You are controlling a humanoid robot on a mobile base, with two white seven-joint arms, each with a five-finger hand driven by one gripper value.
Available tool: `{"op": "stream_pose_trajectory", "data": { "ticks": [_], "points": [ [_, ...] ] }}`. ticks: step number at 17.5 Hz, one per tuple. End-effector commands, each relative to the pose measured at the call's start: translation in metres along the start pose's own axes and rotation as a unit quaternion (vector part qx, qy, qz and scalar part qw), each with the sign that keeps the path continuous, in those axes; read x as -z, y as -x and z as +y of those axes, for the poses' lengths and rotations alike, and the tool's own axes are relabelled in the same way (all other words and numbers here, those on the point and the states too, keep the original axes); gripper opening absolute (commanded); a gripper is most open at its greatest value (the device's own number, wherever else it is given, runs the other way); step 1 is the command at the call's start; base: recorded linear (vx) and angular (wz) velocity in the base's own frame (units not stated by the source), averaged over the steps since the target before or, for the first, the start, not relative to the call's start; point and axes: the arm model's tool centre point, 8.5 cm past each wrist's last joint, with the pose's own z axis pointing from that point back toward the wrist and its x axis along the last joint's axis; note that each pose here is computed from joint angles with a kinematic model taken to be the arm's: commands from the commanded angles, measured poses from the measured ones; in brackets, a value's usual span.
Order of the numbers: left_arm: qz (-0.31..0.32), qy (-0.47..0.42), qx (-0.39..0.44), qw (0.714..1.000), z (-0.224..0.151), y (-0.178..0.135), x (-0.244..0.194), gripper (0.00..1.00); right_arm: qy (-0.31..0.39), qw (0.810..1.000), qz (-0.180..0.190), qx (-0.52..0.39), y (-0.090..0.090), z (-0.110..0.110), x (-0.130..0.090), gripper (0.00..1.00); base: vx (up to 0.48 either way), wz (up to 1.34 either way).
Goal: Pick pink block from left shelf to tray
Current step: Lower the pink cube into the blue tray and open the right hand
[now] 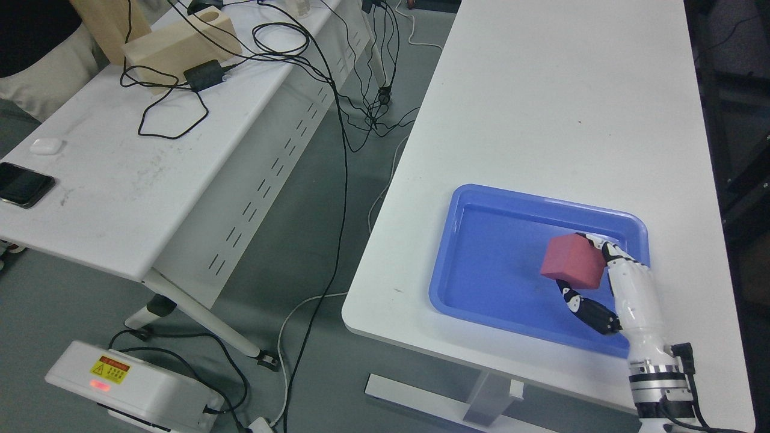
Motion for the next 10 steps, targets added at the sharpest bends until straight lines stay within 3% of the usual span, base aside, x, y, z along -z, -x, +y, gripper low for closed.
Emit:
{"op": "stream_pose_trajectory", "data": {
  "ticks": [1, 4, 8, 10],
  "points": [
    [-0.009, -0.009, -0.002, 1.000, 0.0114, -0.0069, -0.0001, 1.00, -0.005, 0.999, 0.020, 0.039, 0.0085, -0.0030, -0.0014, 0.61, 0.089, 0.00],
    [-0.009, -0.009, -0.002, 1.000, 0.0114, -0.0069, -0.0001, 1.00, 0.016, 0.995, 0.019, 0.101, 0.0105, -0.0079, -0.0030, 0.82, 0.062, 0.00],
    [-0.009, -0.009, -0.002, 1.000, 0.0114, -0.0069, -0.0001, 1.00, 0.029, 0.989, 0.018, 0.143, 0.0106, -0.0104, -0.0026, 0.97, 0.012, 0.00],
    [-0.009, -0.009, -0.002, 1.000, 0.0114, -0.0069, -0.0001, 1.00, 0.031, 0.989, 0.020, 0.146, 0.0109, -0.0112, -0.0015, 0.99, 0.000, 0.00]
  ]
}}
